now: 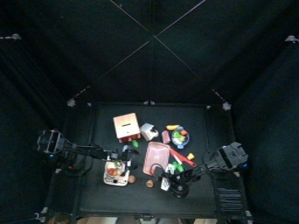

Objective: Grab ketchup

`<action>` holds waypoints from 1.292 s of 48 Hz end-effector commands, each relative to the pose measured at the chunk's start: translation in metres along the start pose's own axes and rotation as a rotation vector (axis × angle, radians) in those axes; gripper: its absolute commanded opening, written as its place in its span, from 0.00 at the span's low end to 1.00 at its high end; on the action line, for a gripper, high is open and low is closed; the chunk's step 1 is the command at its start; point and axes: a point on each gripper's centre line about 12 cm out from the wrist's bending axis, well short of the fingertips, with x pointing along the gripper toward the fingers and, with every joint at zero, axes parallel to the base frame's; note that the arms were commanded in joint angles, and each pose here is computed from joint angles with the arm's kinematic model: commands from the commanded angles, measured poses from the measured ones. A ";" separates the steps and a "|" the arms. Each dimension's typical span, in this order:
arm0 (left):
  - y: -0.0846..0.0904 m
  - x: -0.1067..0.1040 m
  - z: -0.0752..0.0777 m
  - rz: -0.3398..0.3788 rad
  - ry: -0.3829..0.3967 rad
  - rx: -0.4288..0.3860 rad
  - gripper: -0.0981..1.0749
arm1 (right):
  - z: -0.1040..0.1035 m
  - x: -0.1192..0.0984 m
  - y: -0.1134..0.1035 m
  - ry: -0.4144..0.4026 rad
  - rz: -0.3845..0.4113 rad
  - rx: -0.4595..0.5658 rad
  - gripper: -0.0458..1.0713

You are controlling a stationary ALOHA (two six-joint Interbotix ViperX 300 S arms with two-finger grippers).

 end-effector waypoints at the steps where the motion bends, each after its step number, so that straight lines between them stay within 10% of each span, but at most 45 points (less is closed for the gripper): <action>1: 0.001 0.000 0.007 0.002 -0.021 0.000 0.95 | 0.019 -0.017 0.008 -0.057 0.042 0.017 0.53; 62: 0.000 0.002 0.008 0.001 -0.023 0.000 0.95 | 0.044 -0.047 -0.003 -0.132 -0.029 0.070 0.51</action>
